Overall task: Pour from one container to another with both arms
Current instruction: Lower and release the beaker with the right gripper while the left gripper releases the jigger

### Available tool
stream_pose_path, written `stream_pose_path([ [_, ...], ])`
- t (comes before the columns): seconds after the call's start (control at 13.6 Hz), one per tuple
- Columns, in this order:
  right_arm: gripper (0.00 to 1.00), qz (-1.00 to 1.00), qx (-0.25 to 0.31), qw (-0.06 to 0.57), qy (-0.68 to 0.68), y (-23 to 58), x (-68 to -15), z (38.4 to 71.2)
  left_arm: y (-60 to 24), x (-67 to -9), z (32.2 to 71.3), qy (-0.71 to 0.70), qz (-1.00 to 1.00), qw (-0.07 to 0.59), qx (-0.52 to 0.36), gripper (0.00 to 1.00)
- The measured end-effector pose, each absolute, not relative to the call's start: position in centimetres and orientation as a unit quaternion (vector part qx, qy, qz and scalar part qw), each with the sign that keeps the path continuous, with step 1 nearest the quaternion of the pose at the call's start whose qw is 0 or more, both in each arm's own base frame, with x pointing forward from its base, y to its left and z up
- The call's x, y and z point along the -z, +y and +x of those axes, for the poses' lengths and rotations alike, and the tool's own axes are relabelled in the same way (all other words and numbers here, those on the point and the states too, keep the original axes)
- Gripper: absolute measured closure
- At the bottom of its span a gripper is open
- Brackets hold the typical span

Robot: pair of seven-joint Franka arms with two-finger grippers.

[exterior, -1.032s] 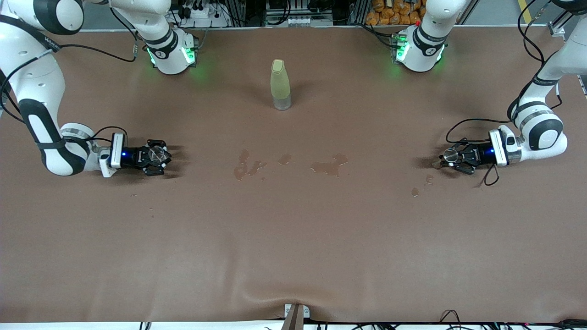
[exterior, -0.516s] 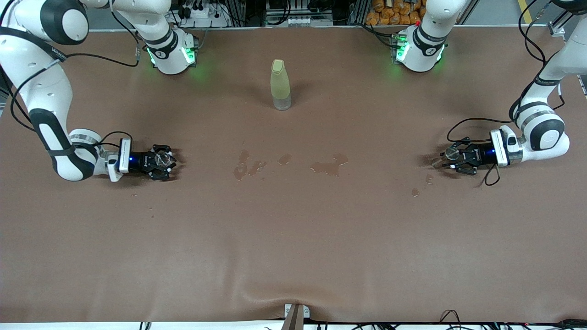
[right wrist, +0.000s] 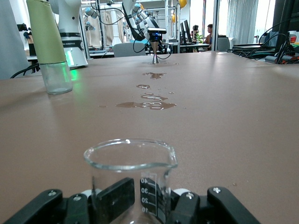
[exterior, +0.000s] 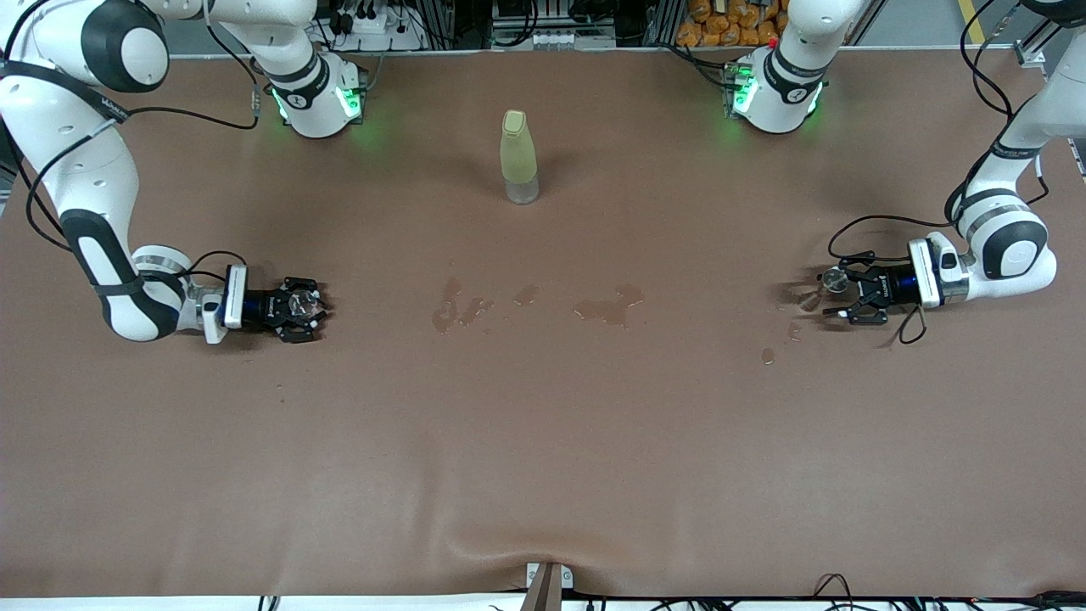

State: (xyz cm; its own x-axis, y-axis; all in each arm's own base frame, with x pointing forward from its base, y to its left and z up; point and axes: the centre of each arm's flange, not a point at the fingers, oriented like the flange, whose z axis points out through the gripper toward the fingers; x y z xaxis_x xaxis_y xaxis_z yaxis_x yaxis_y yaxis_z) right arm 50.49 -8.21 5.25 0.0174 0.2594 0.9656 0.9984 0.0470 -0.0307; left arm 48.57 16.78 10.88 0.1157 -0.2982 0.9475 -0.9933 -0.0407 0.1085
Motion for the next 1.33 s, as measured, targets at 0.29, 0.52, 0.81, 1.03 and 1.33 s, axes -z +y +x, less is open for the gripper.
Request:
stream_pose_path([
  [0.29,0.64,-0.556,0.410,0.450,-0.566,-8.3,-5.2,50.5,18.7,-11.5,49.0,-0.555,0.599,0.432,-0.384,0.00],
  [0.52,0.33,-0.558,0.410,0.444,-0.568,-8.8,-5.4,50.7,21.2,-12.8,50.0,-0.581,0.606,0.415,-0.350,0.00],
  [0.81,0.00,-0.579,0.400,0.416,-0.576,-12.5,-7.0,52.7,25.2,-18.9,52.2,-0.599,0.625,0.416,-0.278,0.00],
  [1.03,0.00,-0.617,0.367,0.417,-0.558,-15.1,-8.0,52.7,27.8,-25.3,53.8,-0.613,0.650,0.384,-0.233,0.00],
  [1.33,0.00,-0.709,0.259,0.436,-0.490,-17.6,-12.6,53.7,27.9,-30.1,55.0,-0.570,0.706,0.371,-0.197,0.00],
])
